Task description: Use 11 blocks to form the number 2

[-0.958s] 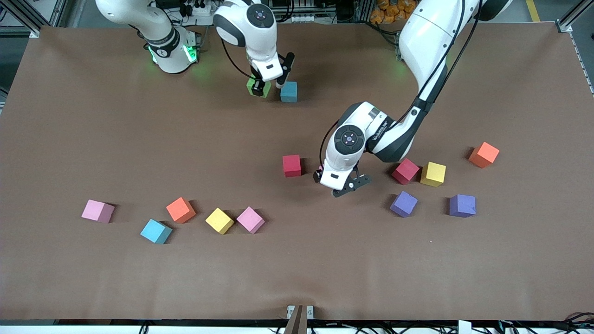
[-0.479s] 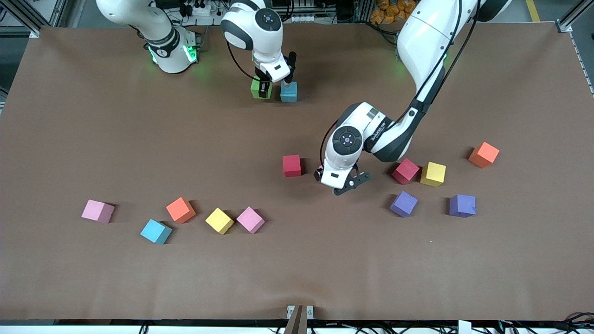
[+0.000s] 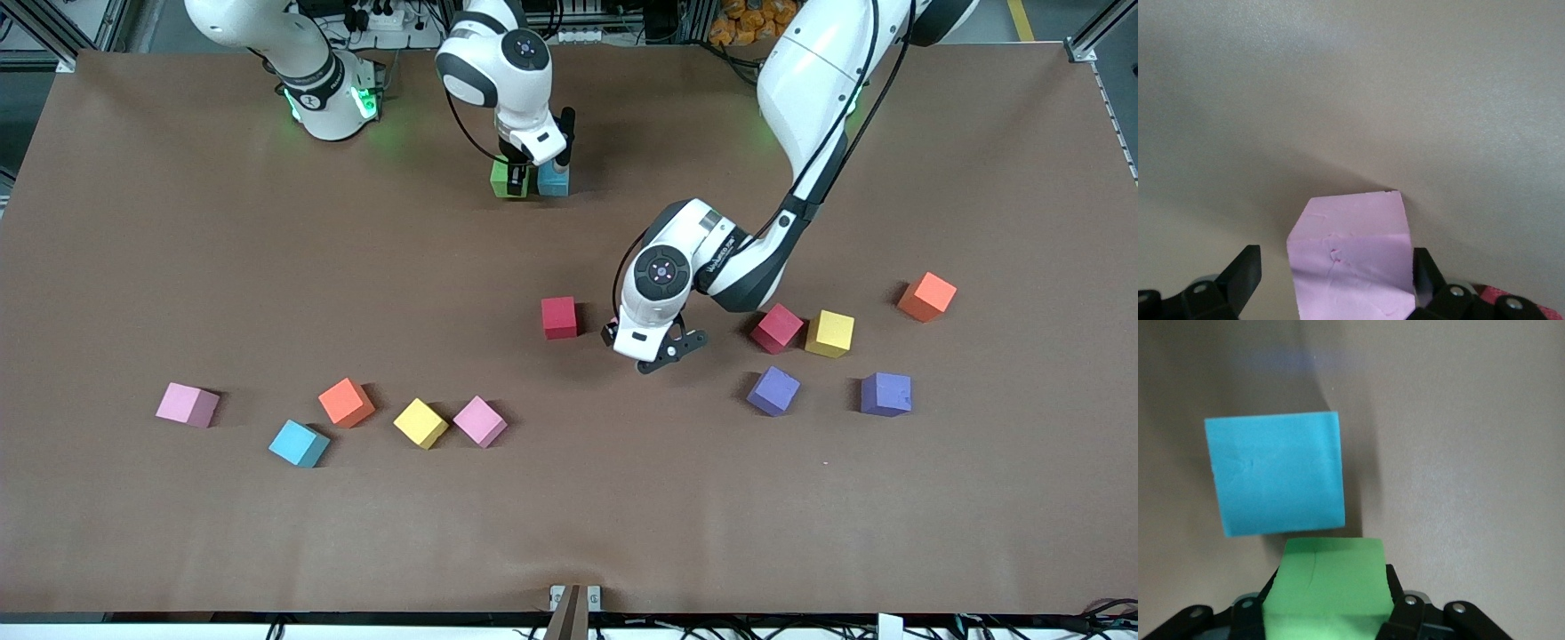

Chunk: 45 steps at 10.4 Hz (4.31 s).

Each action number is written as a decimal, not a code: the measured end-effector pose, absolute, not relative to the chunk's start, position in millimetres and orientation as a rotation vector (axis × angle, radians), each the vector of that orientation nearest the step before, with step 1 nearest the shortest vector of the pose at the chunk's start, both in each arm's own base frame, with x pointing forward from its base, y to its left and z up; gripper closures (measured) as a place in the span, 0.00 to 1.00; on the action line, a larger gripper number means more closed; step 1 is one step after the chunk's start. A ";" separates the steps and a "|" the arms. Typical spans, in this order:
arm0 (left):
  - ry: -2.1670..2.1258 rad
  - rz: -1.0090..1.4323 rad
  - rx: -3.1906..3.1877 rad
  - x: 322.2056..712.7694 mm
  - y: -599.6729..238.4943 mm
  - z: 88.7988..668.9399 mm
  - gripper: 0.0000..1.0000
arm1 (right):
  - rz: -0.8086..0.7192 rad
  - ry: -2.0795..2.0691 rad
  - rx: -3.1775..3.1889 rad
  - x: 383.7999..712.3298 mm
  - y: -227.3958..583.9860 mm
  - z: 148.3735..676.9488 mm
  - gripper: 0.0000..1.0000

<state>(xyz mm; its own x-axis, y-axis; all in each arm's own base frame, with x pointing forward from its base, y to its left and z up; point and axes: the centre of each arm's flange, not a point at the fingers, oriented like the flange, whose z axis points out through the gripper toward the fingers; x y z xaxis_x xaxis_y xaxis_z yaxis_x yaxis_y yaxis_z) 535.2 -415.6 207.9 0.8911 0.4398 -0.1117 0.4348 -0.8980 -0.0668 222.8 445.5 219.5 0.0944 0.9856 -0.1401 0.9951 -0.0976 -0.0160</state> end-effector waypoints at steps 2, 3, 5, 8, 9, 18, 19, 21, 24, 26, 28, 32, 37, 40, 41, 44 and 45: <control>-0.697 0.193 -3.018 534.8 -416.2 204.4 0.01 | -0.186 2.058 2.253 220.5 448.3 211.8 0.41; -0.694 0.194 -3.018 534.1 -417.0 203.7 0.11 | -0.193 2.063 2.246 217.9 449.5 208.1 0.41; -0.689 0.187 -3.023 534.7 -418.5 205.7 0.36 | -0.192 2.072 2.237 214.2 453.2 205.6 0.41; -0.656 0.179 -3.033 535.8 -419.0 207.0 0.40 | -0.186 2.065 2.244 211.5 456.1 206.4 0.41; -0.633 0.171 -3.044 538.2 -418.3 208.9 0.40 | -0.187 2.061 2.247 211.5 456.0 205.8 0.41; -0.551 0.159 -3.070 536.4 -425.2 246.3 0.40 | -0.191 2.003 2.289 205.0 461.4 200.4 0.41; -0.539 0.181 -3.055 532.3 -426.1 249.2 0.40 | -0.191 2.001 2.291 205.0 461.7 200.6 0.41; -0.512 0.225 -3.026 521.8 -429.6 261.6 0.40 | -0.190 2.000 2.292 205.2 462.2 200.4 0.41; -0.497 0.244 -3.013 507.6 -433.3 286.4 0.40 | -0.186 2.003 2.290 204.9 464.5 200.8 0.41; -0.503 0.239 -3.009 499.4 -430.3 295.8 0.40 | -0.190 1.999 2.291 203.1 464.9 199.1 0.41; -0.558 0.247 -2.998 491.5 -432.3 299.0 0.40 | -0.190 1.981 2.303 198.9 466.5 198.1 0.41; -0.681 0.267 -2.945 479.9 -434.3 289.3 0.40 | -0.190 1.972 2.309 197.2 467.3 197.4 0.40; -0.778 0.291 -2.893 460.5 -443.4 280.3 0.40 | -0.190 1.970 2.311 197.4 467.6 197.2 0.01; -0.803 0.293 -2.878 458.4 -441.9 278.1 0.40 | -0.184 1.971 2.312 198.1 469.2 198.7 0.02; -0.827 0.292 -2.871 455.9 -443.6 279.1 0.40 | -0.179 1.972 2.314 198.7 470.4 200.2 0.02; -0.939 0.297 -2.827 437.1 -457.7 281.5 0.40 | -0.168 1.971 2.317 200.1 471.8 213.7 0.02; -0.966 0.300 -2.810 432.7 -458.0 280.4 0.40 | -0.164 1.971 2.318 200.2 471.6 219.6 0.02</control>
